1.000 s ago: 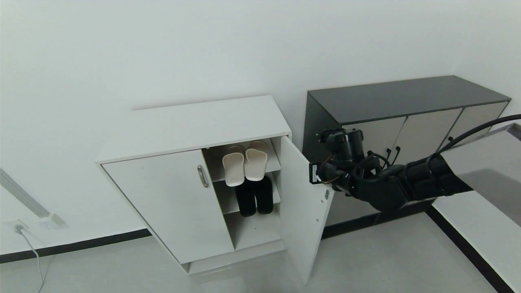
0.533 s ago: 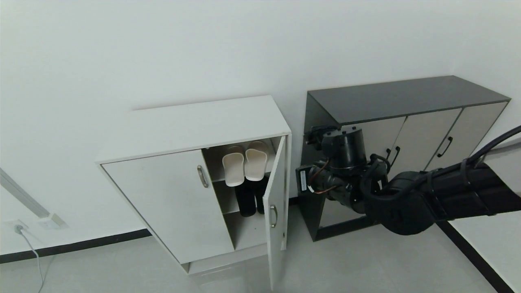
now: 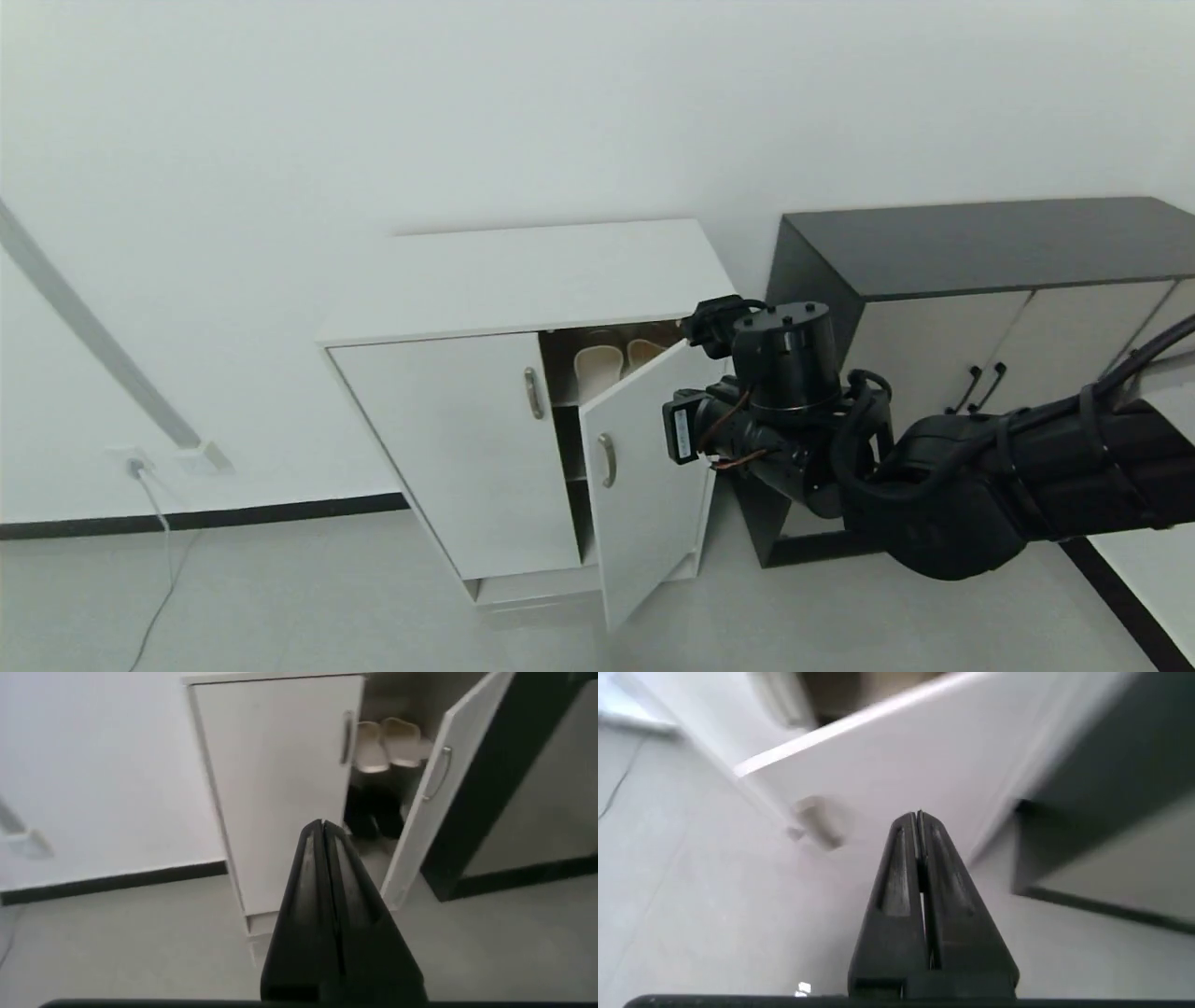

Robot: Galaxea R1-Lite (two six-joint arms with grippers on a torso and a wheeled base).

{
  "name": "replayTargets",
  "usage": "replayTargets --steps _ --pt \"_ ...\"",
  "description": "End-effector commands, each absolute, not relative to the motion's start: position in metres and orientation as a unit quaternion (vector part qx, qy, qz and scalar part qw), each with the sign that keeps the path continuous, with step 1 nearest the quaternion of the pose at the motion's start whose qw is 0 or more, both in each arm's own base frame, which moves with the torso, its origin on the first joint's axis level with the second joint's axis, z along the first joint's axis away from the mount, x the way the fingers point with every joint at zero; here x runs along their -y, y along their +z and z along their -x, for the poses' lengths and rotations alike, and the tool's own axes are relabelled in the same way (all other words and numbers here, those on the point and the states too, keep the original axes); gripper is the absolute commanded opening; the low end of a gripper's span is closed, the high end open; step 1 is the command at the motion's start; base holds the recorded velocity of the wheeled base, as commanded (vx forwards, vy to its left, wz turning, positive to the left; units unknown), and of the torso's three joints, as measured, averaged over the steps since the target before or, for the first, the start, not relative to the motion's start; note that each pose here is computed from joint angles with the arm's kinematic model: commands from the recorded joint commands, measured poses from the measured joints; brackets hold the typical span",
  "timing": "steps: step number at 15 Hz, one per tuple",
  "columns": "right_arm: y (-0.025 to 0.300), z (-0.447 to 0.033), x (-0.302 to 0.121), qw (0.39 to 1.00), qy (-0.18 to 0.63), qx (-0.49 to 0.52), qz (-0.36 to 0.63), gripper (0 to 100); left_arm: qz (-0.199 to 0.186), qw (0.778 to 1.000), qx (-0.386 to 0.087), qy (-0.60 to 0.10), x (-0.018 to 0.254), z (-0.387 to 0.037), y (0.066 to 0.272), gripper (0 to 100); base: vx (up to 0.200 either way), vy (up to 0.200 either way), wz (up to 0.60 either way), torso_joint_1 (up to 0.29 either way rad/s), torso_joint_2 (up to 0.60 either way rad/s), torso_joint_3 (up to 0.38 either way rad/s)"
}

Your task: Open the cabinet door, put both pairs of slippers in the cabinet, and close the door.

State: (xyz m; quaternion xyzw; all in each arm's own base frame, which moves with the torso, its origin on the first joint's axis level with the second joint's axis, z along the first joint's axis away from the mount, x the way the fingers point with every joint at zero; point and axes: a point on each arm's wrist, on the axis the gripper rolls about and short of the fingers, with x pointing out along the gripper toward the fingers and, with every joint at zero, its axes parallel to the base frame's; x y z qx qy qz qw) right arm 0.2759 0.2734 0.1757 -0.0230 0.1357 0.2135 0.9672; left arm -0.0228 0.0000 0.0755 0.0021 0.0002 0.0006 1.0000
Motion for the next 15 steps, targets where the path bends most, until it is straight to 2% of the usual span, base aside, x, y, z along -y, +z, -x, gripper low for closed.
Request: replayTargets --steps 1,4,10,15 --pt "0.172 -0.275 -0.272 0.966 0.215 -0.14 0.025 0 -0.002 1.0 0.0 0.002 0.0 0.023 0.075 0 0.0 0.0 0.0 0.0 0.0 0.0" --pt "0.166 -0.274 -0.272 0.966 0.222 -0.132 0.029 0 -0.002 1.0 0.0 0.002 0.0 0.023 0.075 0 0.0 0.0 0.0 0.0 0.0 0.0" --pt "0.125 -0.249 -0.243 0.936 0.319 -0.139 0.057 0 -0.004 1.0 0.0 0.001 0.0 0.023 0.075 0 0.0 0.0 0.0 0.0 0.0 0.0" --pt "0.097 -0.232 -0.227 0.926 0.335 -0.162 0.061 0 -0.004 1.0 0.0 0.001 0.0 0.023 0.075 0 0.2 0.0 0.0 -0.001 0.0 0.001"
